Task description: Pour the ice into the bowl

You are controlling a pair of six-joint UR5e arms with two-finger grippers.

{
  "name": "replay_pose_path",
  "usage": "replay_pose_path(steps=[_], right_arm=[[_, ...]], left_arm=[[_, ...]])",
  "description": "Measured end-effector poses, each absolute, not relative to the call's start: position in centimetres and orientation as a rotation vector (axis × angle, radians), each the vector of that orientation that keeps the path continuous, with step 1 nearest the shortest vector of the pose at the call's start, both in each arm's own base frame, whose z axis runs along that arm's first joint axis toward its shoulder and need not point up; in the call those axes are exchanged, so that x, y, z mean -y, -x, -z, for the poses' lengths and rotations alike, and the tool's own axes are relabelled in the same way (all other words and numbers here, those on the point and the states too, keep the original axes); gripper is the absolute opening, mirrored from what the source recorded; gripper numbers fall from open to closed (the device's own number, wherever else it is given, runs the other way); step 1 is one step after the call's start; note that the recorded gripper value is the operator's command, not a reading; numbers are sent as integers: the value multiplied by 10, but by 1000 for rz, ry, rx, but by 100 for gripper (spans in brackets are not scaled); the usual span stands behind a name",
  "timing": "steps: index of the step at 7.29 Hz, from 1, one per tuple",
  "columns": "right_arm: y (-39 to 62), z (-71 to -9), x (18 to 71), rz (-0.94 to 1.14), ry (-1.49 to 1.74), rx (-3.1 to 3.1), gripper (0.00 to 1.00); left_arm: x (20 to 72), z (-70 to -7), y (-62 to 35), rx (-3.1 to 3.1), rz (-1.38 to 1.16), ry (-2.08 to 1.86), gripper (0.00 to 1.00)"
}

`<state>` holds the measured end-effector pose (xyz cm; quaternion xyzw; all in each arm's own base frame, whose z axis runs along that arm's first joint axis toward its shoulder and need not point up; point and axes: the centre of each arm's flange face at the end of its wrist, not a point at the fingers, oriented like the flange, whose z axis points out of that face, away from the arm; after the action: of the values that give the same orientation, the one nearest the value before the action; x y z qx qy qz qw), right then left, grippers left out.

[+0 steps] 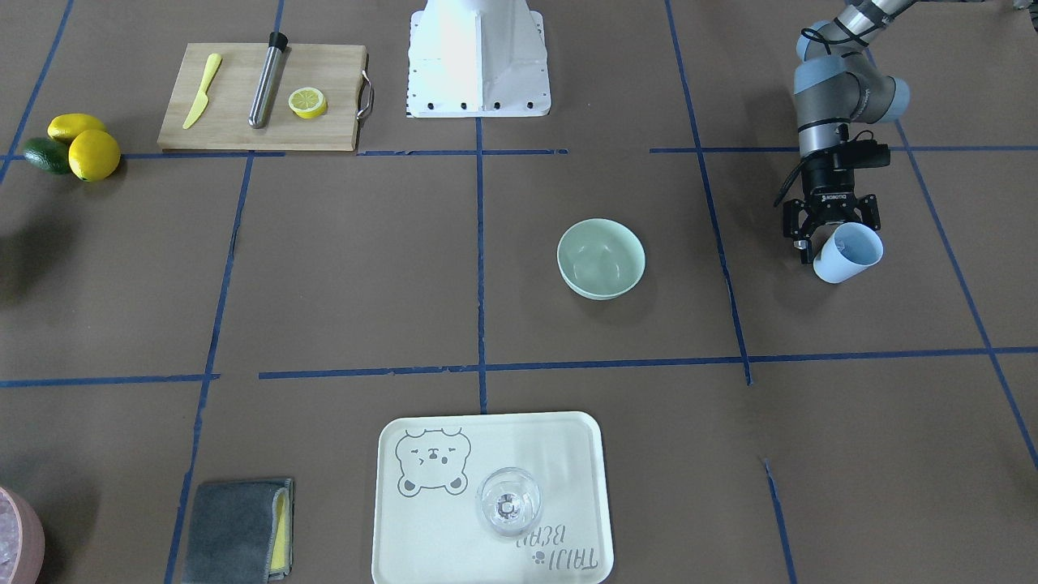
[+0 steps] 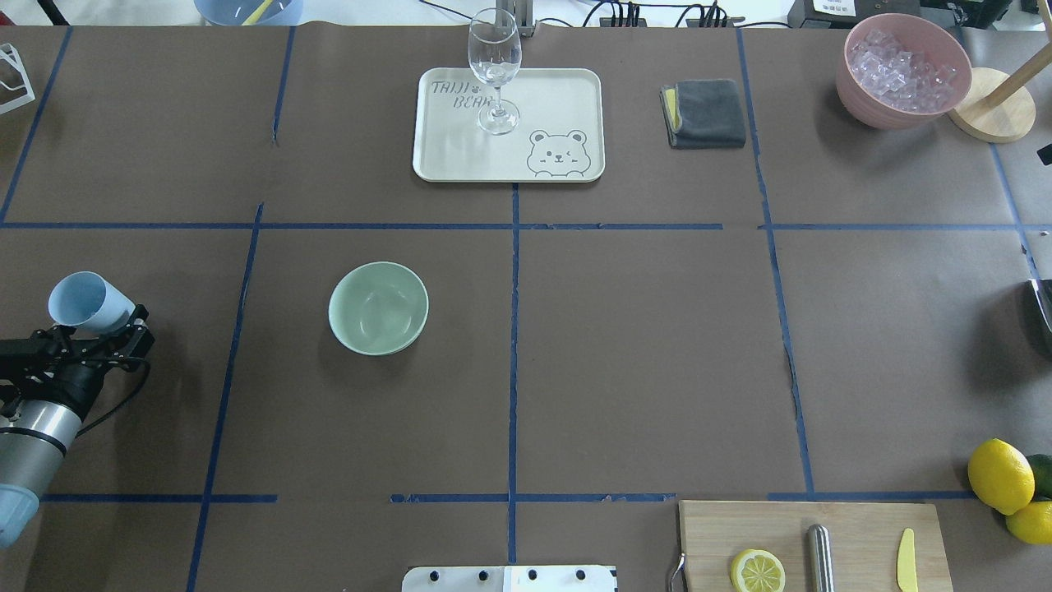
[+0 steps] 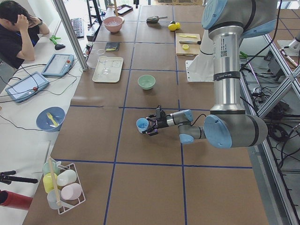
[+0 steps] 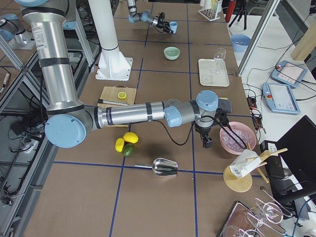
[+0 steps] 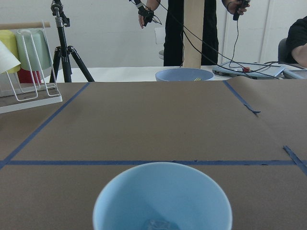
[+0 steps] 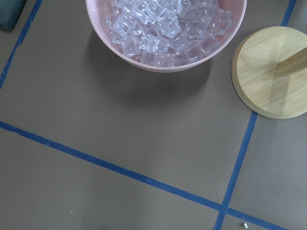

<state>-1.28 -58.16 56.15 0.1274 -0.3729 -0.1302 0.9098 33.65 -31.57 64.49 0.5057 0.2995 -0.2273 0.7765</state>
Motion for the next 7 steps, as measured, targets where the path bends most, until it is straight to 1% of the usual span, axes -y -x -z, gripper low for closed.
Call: replay_pose_path(steps=[4,5,6,7], right_arm=[[13,-560,583,265,-264,770,100],[13,-560,583,266,-264,770,100],[13,-560,582,266,-264,769,100],[13,-561,581,265,-263,769,100]], left_arm=[[339,-648,-321,-610,545,-1114,94],[340,-649,-325,-609,546,-1115,85],[341,-649,-329,-609,546,-1116,80],[342,-649,-331,-610,546,-1116,80]])
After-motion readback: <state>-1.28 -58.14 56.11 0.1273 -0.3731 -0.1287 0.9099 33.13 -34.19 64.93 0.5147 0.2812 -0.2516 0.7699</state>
